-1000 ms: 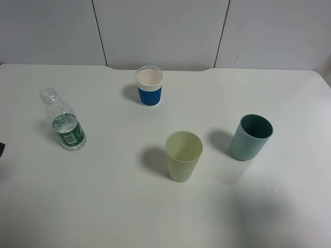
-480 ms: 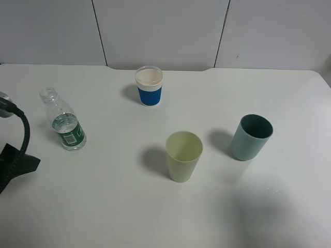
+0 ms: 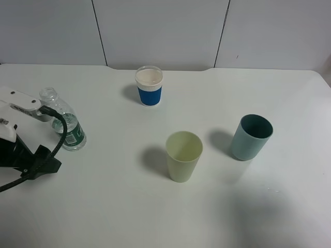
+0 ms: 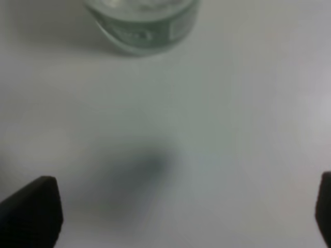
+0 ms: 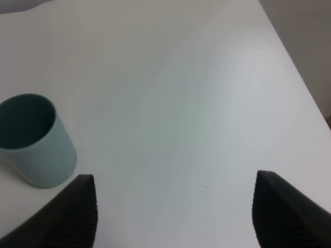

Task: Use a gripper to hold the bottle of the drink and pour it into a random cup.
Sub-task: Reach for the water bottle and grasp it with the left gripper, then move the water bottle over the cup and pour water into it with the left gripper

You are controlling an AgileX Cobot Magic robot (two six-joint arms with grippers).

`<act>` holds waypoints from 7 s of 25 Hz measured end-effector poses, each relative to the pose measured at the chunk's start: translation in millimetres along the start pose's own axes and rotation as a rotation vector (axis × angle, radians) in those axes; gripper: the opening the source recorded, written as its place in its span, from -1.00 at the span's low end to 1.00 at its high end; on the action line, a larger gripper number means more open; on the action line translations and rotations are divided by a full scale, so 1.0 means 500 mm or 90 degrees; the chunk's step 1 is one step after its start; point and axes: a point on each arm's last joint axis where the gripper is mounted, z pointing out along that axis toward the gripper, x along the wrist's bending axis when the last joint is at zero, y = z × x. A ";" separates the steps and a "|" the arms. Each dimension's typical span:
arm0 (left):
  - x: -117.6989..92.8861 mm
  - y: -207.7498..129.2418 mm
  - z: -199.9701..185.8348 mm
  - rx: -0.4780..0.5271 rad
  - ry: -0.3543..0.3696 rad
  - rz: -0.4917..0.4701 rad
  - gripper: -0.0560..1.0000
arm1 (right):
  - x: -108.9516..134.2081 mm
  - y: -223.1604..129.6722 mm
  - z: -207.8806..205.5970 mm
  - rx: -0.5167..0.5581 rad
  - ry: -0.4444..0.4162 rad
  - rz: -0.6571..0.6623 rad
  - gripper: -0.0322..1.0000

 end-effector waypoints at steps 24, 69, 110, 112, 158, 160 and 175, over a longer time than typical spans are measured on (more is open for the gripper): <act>0.025 0.006 0.054 -0.169 0.100 0.003 0.99 | 0.000 0.000 0.000 0.000 0.000 0.000 0.29; -0.020 0.026 0.167 -0.416 0.005 0.033 0.99 | 0.000 0.000 0.000 0.000 0.000 0.000 0.29; -0.014 0.026 0.163 -0.416 0.020 0.012 0.15 | 0.000 0.000 0.000 0.000 0.000 0.000 0.29; -0.013 0.027 0.156 -0.416 0.025 0.008 0.15 | 0.000 0.000 0.000 0.000 0.000 0.000 0.29; -0.032 0.155 -0.053 -0.357 0.080 0.117 0.15 | 0.000 0.000 0.000 0.000 0.000 0.000 0.29; -0.048 0.156 -0.053 -0.361 0.072 0.138 0.15 | 0.000 0.000 0.000 0.000 0.000 0.000 0.29; -0.134 0.137 -0.044 -0.286 0.293 0.319 0.15 | 0.000 0.000 0.000 0.000 0.000 0.000 0.29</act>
